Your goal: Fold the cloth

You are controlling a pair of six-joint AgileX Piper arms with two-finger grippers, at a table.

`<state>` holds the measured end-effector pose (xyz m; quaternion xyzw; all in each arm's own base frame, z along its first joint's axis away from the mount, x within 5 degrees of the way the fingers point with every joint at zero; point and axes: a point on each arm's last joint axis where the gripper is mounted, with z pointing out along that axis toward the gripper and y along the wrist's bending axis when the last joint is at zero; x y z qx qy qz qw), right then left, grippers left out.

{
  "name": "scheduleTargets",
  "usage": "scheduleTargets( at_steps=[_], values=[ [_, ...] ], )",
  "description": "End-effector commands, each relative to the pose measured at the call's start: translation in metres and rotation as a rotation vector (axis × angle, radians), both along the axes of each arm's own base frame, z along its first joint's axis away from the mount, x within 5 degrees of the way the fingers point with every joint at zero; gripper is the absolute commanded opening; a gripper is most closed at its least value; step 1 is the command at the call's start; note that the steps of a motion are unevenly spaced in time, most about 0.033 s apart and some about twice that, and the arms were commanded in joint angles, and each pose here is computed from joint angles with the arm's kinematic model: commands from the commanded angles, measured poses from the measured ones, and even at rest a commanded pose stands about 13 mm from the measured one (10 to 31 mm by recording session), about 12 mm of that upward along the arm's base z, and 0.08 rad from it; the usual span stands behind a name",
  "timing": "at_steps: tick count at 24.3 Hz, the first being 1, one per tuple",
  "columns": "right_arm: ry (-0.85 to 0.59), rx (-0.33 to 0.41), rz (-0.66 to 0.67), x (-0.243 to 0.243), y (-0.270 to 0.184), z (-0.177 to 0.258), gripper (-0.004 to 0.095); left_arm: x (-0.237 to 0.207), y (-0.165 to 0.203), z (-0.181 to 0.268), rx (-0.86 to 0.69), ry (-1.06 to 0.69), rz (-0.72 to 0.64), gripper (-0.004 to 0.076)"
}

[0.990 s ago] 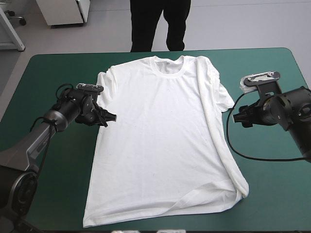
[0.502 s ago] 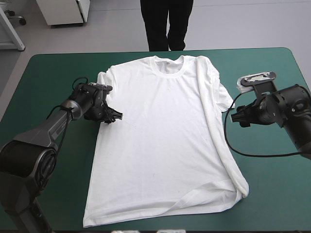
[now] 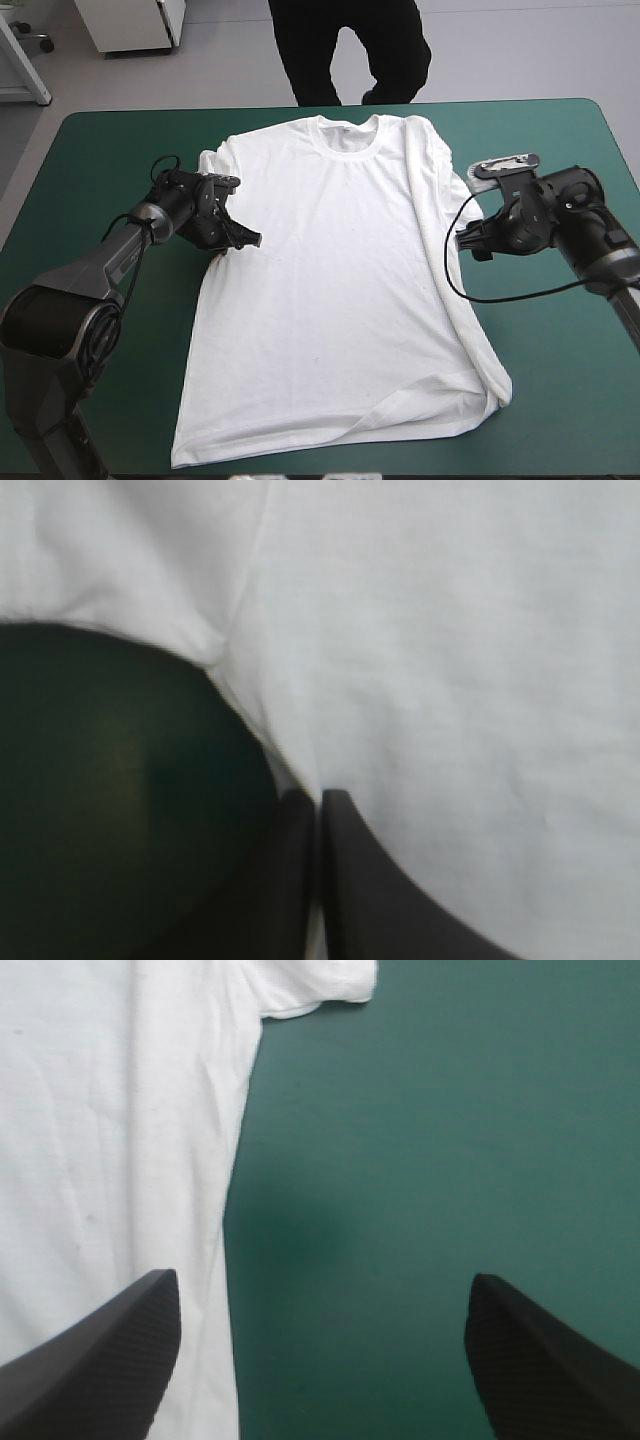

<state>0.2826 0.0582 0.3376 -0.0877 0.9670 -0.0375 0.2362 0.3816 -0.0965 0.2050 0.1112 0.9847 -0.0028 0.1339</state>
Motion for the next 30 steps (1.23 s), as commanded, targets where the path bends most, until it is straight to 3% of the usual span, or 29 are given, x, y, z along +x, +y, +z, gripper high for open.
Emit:
scheduleTargets(
  at_steps=[1,6,11,17,25,30],
  values=[
    [-0.042,0.063,0.026,0.022,0.011,-0.007,0.0739,0.001,-0.001,-0.003,-0.003,0.000,-0.002,-0.0009],
    [0.009,0.083,0.031,0.059,0.024,-0.056,0.0739,0.000,-0.001,-0.002,-0.001,0.004,-0.002,-0.0009],
    [0.004,0.079,0.042,0.084,0.030,-0.070,0.0731,0.000,-0.001,-0.002,-0.002,0.003,-0.002,-0.0009],
    [0.065,0.069,0.037,0.102,0.035,-0.094,0.0528,0.000,-0.001,-0.002,0.000,0.004,-0.003,-0.0009],
    [0.130,0.066,0.026,0.108,0.037,-0.119,0.0423,0.000,0.000,-0.003,0.011,0.011,-0.029,-0.0009],
    [0.176,0.077,0.019,0.109,0.039,-0.131,0.0249,0.000,0.000,-0.003,0.011,0.011,-0.029,-0.0009]
  ],
)
